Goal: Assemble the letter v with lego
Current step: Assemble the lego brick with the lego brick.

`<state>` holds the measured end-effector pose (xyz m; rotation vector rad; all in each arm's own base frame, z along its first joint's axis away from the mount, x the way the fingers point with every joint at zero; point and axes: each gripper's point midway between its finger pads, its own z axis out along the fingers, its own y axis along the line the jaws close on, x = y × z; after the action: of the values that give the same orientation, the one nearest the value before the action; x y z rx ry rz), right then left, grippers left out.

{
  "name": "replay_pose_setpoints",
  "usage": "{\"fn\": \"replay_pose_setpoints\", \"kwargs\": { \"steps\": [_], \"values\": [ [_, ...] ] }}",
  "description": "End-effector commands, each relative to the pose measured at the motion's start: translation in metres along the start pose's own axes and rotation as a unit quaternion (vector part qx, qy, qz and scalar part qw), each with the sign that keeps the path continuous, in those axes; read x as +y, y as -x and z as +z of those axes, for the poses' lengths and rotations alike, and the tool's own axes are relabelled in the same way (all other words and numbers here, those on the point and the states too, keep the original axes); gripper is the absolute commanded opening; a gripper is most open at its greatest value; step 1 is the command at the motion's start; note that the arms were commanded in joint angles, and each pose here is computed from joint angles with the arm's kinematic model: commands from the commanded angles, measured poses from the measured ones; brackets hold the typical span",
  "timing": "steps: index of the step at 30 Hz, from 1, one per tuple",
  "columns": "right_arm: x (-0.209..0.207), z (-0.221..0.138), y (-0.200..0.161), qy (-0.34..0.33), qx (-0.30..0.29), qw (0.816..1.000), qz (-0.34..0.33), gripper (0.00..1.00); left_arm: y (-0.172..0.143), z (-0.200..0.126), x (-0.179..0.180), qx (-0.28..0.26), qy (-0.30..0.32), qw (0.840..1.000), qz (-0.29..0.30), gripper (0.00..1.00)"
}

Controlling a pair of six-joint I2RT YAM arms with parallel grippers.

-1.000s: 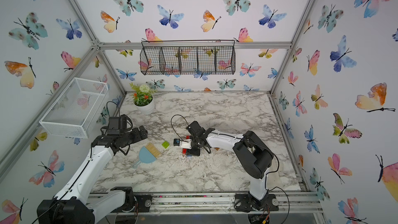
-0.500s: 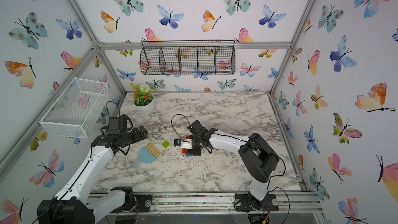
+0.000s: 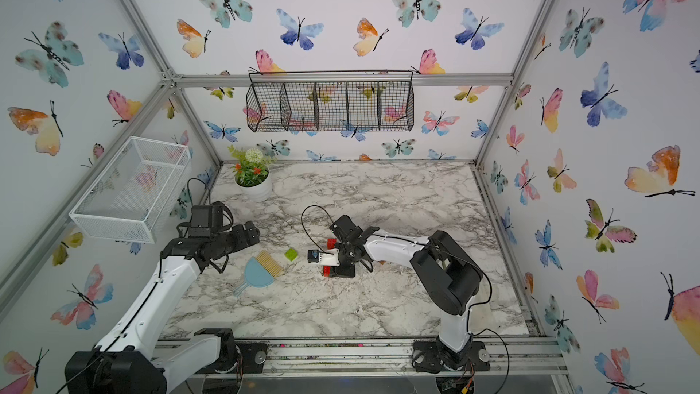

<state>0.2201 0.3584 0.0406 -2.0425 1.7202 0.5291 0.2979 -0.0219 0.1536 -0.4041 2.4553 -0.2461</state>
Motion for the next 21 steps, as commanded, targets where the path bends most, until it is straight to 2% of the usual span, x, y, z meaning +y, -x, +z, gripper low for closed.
{"fn": "replay_pose_setpoints", "kwargs": {
  "steps": [1,13,21],
  "values": [
    [0.003,0.007,-0.003,0.015,0.012,1.0,0.003,0.01,-0.002,0.0,0.004,0.001,0.005,1.0,-0.001,0.98],
    [0.003,0.007,0.001,0.043,0.027,0.999,0.005,0.01,-0.001,0.0,0.004,0.0,0.005,1.0,-0.001,0.98],
    [-0.005,0.001,0.011,0.022,0.01,1.0,-0.008,0.01,-0.002,0.001,0.003,0.001,0.004,1.0,-0.001,0.98]
  ]
}}
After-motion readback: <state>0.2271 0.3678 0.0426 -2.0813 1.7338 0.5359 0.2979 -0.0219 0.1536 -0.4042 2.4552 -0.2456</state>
